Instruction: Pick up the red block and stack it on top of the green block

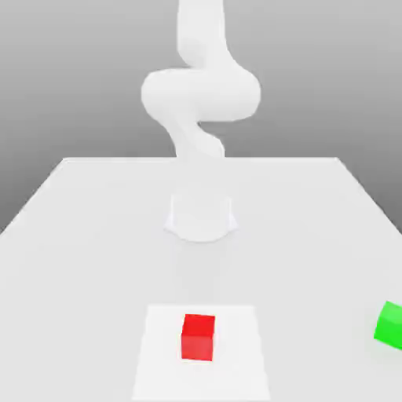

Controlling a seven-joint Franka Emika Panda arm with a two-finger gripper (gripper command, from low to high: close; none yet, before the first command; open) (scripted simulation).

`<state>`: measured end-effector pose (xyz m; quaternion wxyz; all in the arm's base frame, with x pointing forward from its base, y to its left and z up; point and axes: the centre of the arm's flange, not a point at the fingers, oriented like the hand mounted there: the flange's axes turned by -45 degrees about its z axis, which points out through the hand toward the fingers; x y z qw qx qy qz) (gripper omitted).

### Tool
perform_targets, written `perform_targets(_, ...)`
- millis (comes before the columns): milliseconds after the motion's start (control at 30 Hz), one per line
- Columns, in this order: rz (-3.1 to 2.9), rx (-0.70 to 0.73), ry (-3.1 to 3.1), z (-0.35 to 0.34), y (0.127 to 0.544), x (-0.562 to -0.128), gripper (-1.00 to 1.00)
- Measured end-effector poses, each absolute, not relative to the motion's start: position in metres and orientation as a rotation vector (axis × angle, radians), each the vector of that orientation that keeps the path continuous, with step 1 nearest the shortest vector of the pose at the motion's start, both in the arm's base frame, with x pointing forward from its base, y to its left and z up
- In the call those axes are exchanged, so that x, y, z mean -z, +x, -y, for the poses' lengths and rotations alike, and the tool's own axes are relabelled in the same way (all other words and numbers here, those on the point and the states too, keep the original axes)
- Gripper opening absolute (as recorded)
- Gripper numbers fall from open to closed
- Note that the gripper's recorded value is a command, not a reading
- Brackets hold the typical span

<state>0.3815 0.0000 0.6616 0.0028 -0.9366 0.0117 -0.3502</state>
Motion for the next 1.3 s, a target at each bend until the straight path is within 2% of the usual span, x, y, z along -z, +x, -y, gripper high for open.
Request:
perform_targets(167, -0.070, 0.834, -3.023, 0.001, 0.434, -0.550, 0.00)
perform_targets(333, -0.103, 0.575, -3.083, 0.002, 0.455, -0.437, 0.00)
perform_targets(500, -0.136, 0.311, -3.121, 0.003, 0.447, -0.326, 0.00)
perform_targets(667, -0.168, 0.049, -3.136, 0.004, 0.413, -0.226, 0.00)
perform_targets(733, -0.173, 0.012, -3.136, 0.004, 0.408, -0.200, 0.00)
perform_targets(867, -0.174, 0.001, -3.136, 0.004, 0.406, -0.156, 0.00)
perform_targets(900, -0.174, 0.000, -3.137, 0.004, 0.405, -0.148, -1.00)
perform_targets(1133, -0.174, 0.001, -3.137, 0.004, 0.405, -0.147, -1.00)
perform_targets(1300, -0.174, 0.000, -3.137, 0.004, 0.406, -0.193, -1.00)
